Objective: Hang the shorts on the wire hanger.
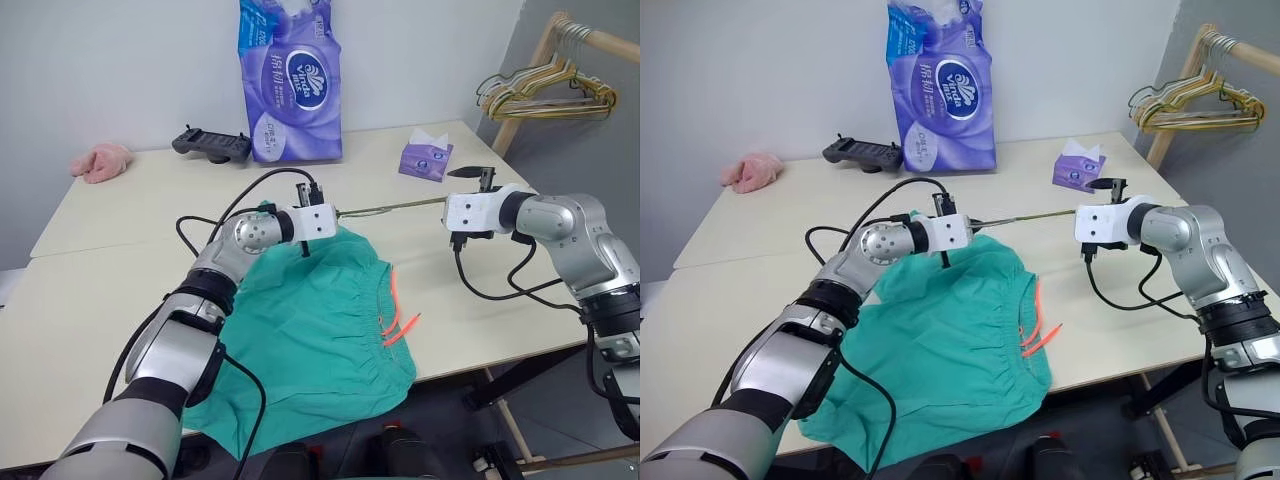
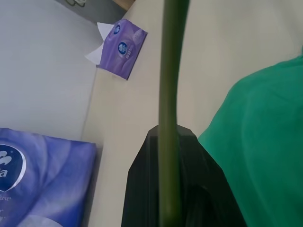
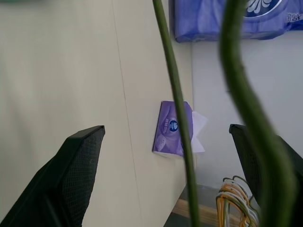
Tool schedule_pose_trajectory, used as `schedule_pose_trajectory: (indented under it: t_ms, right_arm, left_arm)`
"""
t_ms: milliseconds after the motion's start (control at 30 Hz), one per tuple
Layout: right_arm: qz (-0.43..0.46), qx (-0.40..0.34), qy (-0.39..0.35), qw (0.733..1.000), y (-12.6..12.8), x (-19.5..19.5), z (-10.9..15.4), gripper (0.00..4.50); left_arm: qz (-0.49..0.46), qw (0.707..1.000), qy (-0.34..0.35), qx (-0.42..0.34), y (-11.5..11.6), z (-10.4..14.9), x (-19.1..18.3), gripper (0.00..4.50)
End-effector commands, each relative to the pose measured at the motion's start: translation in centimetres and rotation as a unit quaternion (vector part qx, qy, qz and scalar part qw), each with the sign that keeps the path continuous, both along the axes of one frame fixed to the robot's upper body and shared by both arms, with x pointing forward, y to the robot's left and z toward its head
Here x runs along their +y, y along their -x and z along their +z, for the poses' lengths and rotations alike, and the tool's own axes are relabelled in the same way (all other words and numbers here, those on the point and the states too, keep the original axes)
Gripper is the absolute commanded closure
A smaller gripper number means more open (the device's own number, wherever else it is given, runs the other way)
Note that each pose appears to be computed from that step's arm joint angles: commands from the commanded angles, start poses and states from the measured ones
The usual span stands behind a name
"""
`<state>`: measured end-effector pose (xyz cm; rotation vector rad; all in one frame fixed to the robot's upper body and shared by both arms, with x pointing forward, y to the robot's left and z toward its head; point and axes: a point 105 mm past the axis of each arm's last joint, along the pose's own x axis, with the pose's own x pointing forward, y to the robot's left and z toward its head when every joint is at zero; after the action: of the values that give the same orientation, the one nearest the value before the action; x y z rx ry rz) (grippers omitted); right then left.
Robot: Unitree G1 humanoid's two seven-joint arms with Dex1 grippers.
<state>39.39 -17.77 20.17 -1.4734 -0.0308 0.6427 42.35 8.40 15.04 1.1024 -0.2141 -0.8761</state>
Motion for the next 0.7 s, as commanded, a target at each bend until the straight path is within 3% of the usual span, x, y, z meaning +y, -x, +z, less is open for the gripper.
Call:
schedule_pose_trajectory:
  t_ms: [33,400,500,700]
  right_arm:
    - [0.013,-0.035,0.017,0.999,0.2,0.3,2.2,0.01]
    - [0.023,-0.02,0.01,0.999,0.4,1.3,1.8,0.01]
    - [0.022,-0.014,0.01,1.0,0.5,1.0,1.6,0.84]
    - [0.014,-0.011,0.02,1.0,0.8,0.1,1.3,3.02]
  left_arm:
    - [-0.013,0.999,-0.006,-0.031,0.1,1.3,-0.4,4.5]
    - [-0.015,0.999,-0.015,-0.034,0.1,1.2,-0.6,4.5]
    - [-0.011,0.999,-0.01,-0.03,0.1,1.2,-0.5,4.5]
    - [-0.009,0.999,-0.014,-0.029,0.1,1.0,0.0,4.5]
